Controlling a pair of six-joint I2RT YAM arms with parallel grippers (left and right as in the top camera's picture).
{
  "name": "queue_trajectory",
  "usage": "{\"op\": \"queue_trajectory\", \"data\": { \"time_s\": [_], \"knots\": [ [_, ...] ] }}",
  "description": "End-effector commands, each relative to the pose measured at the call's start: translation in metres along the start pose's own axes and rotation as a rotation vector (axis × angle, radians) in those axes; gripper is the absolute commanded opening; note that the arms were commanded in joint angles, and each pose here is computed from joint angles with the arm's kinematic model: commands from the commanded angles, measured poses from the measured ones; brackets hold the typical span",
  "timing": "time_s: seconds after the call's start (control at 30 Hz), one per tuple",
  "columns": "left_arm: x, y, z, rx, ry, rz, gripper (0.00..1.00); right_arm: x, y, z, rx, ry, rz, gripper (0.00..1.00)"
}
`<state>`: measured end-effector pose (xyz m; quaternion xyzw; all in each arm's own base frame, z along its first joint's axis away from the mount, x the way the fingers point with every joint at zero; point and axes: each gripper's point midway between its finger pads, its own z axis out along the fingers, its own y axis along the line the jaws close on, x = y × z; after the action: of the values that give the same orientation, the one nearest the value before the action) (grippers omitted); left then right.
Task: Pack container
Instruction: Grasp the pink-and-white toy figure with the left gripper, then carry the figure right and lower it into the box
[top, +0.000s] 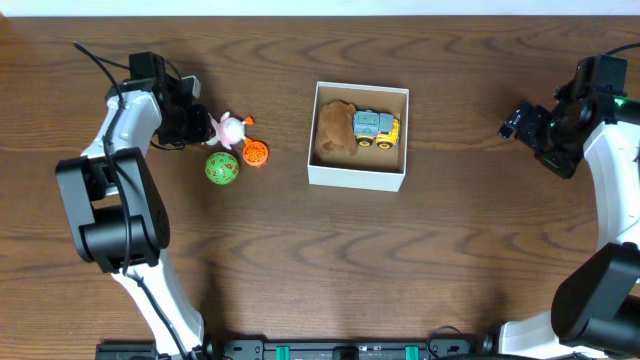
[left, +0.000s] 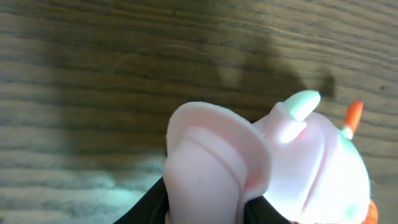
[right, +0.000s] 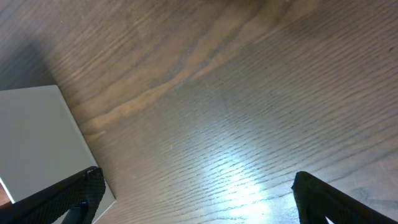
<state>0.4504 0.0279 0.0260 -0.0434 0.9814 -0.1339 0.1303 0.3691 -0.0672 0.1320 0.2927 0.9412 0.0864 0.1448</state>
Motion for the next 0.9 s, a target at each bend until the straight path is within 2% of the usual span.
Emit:
{"op": "queue_trajectory", "data": {
  "time_s": [0.0,0.1,0.17,0.2,0.4,0.67,0.87],
  "knots": [
    [-0.027,-0.015,-0.057,-0.003,-0.13,0.045,0.27,-0.005,0.0,-0.01,0.0,-0.031,0.007,0.99],
    [-0.034,-0.036,-0.104,0.0,-0.199,0.057,0.24,-0.005,0.0,-0.01,0.0,-0.032,0.007,0.99],
    [-0.031,-0.058,-0.135,0.01,-0.234,0.077,0.11,-0.006,0.001,-0.01,-0.001,-0.034,0.007,0.99],
    [-0.026,-0.071,-0.149,0.017,-0.247,0.098,0.08,-0.006,0.001,-0.01,-0.002,-0.035,0.007,0.99],
    [0.004,-0.145,-0.186,0.084,-0.265,0.197,0.09,-0.007,0.001,-0.01,-0.004,-0.041,0.006,0.99],
    [0.035,-0.234,-0.165,0.196,-0.193,0.235,0.09,-0.008,0.002,-0.01,-0.005,-0.045,0.005,0.99],
    [0.052,-0.269,-0.111,0.212,-0.081,0.193,0.09,-0.009,0.002,-0.01,-0.006,-0.047,0.005,0.99]
  ]
}}
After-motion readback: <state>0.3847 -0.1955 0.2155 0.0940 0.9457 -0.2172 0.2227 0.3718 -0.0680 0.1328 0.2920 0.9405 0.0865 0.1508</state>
